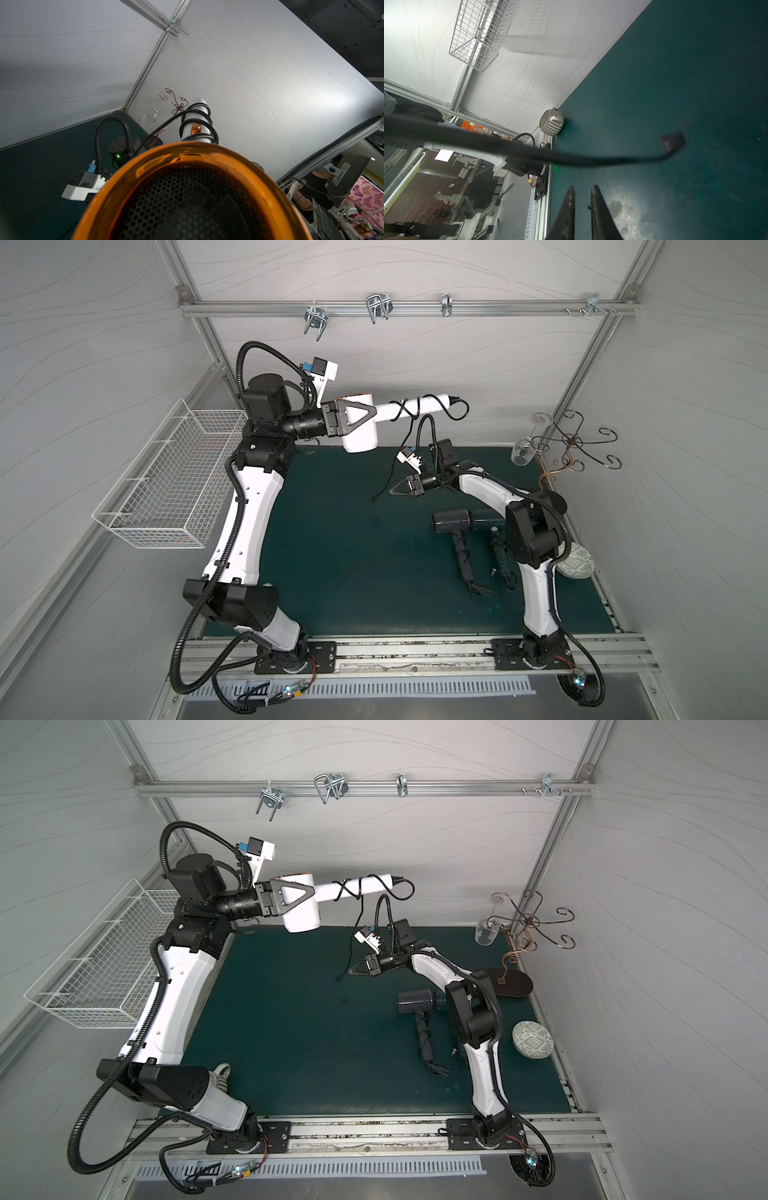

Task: Wrap the cord around the hair dryer
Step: Wrap the power cord around the hair dryer.

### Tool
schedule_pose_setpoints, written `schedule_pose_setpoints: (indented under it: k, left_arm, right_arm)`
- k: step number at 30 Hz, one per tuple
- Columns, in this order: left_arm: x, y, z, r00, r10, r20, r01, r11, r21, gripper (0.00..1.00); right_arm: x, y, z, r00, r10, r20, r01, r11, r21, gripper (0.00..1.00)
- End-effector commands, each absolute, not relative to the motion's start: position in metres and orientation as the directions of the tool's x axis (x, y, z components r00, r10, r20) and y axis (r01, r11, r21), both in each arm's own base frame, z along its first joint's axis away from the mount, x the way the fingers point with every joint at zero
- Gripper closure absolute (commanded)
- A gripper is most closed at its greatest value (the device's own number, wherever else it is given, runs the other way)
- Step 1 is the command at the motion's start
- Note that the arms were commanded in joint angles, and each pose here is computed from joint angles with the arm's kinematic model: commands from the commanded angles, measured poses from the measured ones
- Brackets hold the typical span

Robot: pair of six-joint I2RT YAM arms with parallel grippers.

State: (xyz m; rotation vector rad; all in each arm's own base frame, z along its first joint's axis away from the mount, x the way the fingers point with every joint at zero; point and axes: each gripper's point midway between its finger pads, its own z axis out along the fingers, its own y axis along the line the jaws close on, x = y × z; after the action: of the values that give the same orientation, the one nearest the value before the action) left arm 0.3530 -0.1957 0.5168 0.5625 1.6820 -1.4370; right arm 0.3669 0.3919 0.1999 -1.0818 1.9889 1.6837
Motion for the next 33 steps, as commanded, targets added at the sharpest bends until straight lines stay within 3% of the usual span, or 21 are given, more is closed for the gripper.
schedule_pose_setpoints:
  k: [1,4,7,15,33]
  left_arm:
    - [0.323,-0.192,0.564,-0.400,-0.196,-0.895,0.881,0.189,-0.434,1.00]
    - [0.323,-0.191,0.564,-0.403,-0.204,-0.892,0.878,0.188,-0.439,1.00]
    - [0.323,-0.189,0.564,-0.405,-0.208,-0.890,0.876,0.189,-0.443,1.00]
    - [0.322,-0.188,0.570,-0.403,-0.230,-0.886,0.881,0.165,-0.444,1.00]
    - [0.337,-0.185,0.556,-0.441,-0.235,-0.866,0.855,0.183,-0.485,1.00]
  right_arm:
    - [0.378,0.400,0.197,-0.640,-0.318,-0.700,-0.746,0.036,0.665,0.73]
    - [0.386,0.398,0.204,-0.600,-0.268,-0.753,-0.793,0.081,0.604,0.70]
    - [0.401,0.388,0.206,-0.554,-0.239,-0.798,-0.832,0.212,0.514,0.64]
    - [0.432,0.346,0.209,-0.513,-0.151,-0.845,-0.813,0.402,0.422,0.52]
    - [0.410,0.322,0.218,-0.474,-0.215,-0.854,-0.836,0.413,0.361,0.49]
